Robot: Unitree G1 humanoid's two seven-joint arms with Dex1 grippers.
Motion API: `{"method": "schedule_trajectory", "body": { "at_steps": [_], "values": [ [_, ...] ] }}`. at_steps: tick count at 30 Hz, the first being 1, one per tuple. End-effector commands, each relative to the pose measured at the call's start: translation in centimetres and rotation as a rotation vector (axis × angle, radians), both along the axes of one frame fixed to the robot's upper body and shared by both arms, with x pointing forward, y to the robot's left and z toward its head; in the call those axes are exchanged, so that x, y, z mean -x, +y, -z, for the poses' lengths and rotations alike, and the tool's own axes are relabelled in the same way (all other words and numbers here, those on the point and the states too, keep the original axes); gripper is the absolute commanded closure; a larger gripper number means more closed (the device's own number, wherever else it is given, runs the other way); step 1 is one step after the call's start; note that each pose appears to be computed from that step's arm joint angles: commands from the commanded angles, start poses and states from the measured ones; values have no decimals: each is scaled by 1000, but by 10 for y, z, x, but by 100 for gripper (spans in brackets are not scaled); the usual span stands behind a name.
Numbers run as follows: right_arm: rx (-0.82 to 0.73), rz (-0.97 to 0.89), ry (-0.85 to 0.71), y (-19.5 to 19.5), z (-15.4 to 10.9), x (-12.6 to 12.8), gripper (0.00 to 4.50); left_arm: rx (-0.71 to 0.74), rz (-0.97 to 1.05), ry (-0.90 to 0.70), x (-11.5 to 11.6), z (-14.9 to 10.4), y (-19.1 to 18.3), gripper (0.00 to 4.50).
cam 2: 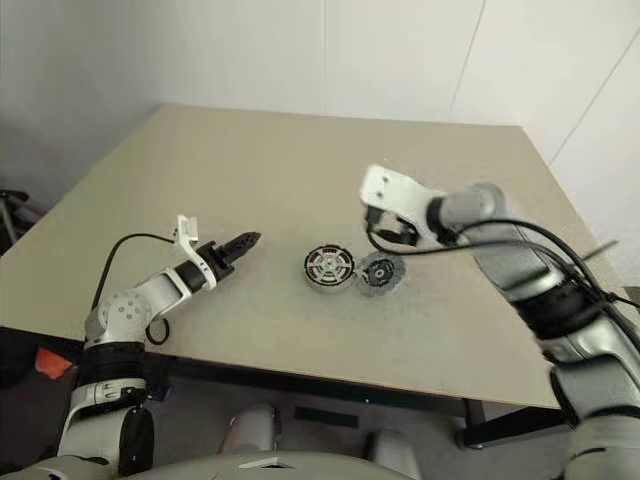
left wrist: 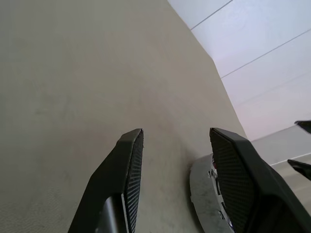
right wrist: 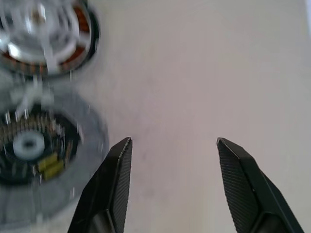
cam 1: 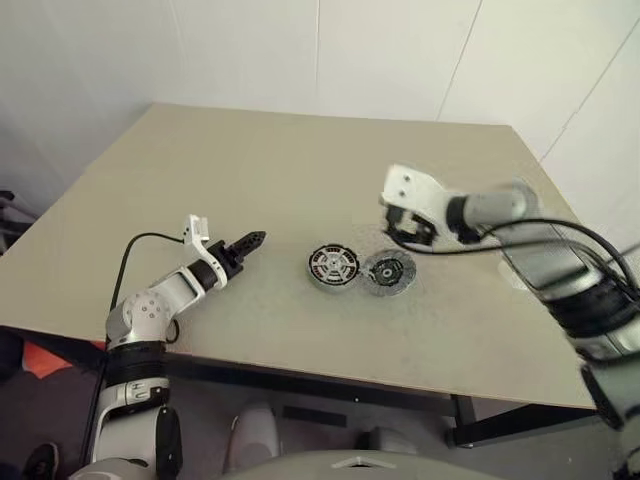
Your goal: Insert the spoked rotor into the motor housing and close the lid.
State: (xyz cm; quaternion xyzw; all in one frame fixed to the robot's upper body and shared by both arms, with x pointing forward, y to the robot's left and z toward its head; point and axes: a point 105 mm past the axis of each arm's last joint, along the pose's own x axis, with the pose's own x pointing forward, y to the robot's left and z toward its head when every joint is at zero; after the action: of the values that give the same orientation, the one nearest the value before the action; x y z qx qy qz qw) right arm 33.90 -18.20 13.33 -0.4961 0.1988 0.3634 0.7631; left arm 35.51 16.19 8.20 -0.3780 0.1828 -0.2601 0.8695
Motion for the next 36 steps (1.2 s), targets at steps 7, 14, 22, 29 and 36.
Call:
{"method": "schedule_trajectory", "body": {
  "at_steps": [7, 14, 22, 29, 36],
  "values": [
    [50, -93, 7, 1, 0, 37, 404, -18, 111, -44, -17, -16, -24, 220],
    [-95, -140, 57, 39, 3, 41, 404, -14, 119, -45, -18, -15, -27, 220],
    [-285, -227, 108, 84, -18, 39, 404, -29, 43, -39, -16, -9, -7, 220],
    [-383, -229, 175, 104, -10, 34, 404, -40, 1, -52, -15, -10, 0, 220],
    [-462, -134, 227, 121, 18, 10, 404, -40, -14, -56, -15, -11, 2, 220]
  ]
}}
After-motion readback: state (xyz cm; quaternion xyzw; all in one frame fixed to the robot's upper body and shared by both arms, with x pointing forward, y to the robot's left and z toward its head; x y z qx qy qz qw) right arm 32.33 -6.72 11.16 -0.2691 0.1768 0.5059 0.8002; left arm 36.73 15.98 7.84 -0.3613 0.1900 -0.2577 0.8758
